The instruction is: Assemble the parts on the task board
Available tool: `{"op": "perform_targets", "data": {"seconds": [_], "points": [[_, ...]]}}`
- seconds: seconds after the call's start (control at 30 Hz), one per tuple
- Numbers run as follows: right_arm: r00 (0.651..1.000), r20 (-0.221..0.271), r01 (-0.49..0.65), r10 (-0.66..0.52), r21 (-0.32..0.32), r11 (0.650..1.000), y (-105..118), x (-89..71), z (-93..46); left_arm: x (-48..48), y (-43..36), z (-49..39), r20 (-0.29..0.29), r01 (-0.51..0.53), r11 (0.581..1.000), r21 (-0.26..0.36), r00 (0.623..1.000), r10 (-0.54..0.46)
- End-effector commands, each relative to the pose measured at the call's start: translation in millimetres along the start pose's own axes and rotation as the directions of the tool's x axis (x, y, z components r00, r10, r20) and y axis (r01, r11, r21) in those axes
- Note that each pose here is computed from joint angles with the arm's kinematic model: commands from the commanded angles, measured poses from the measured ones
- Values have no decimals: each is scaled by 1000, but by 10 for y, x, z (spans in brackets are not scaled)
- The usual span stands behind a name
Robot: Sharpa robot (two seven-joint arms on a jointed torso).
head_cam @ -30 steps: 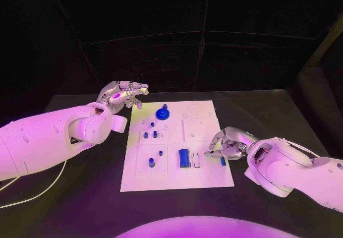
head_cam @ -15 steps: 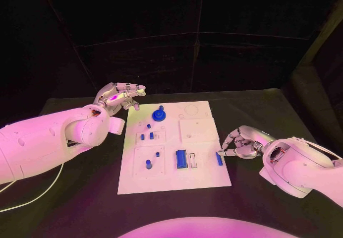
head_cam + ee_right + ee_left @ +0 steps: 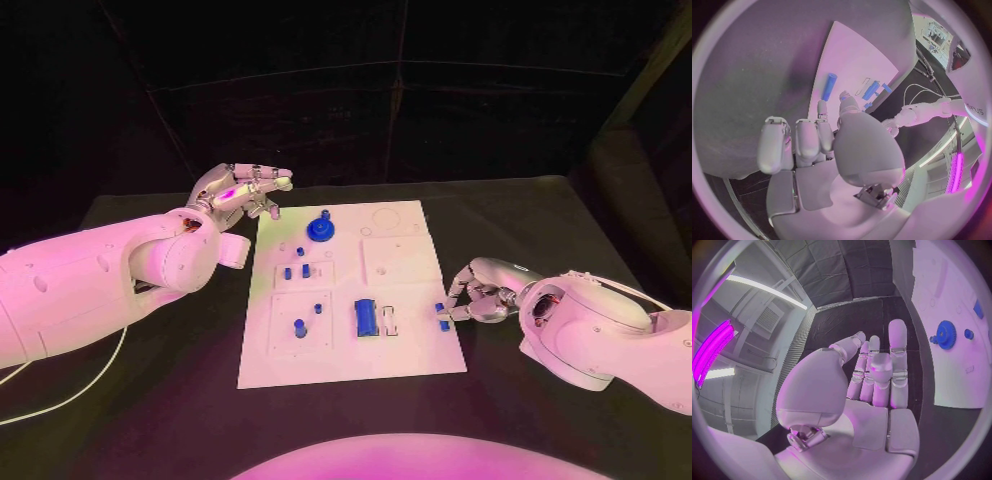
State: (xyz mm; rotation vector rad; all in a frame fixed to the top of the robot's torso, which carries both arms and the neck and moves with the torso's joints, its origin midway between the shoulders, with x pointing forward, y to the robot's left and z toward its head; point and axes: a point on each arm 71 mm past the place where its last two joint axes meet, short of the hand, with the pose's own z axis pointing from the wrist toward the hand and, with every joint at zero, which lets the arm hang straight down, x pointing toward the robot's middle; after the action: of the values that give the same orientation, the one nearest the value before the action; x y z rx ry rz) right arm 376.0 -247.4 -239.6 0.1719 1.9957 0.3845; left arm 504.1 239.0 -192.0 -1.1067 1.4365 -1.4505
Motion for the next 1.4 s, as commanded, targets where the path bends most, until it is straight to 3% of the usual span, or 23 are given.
{"op": "perform_targets", "data": {"seconds": [0.03, 0.4, 0.97, 1.4], "points": [[998, -19, 65, -65, 11, 998, -1, 15, 17, 9, -9, -1, -11, 6, 1000, 5, 1000, -6], [993, -18, 118, -118, 2, 993, 51, 42, 100, 11, -10, -1, -12, 6, 1000, 5, 1000, -6], [966, -78, 247, -246, 0, 969, 123, 130, 160, 0, -10, -8, -11, 6, 1000, 3, 1000, -6], [990, 10, 137, -137, -11, 990, 206, 83, 128, 3, -8, -4, -11, 6, 1000, 5, 1000, -6]]}}
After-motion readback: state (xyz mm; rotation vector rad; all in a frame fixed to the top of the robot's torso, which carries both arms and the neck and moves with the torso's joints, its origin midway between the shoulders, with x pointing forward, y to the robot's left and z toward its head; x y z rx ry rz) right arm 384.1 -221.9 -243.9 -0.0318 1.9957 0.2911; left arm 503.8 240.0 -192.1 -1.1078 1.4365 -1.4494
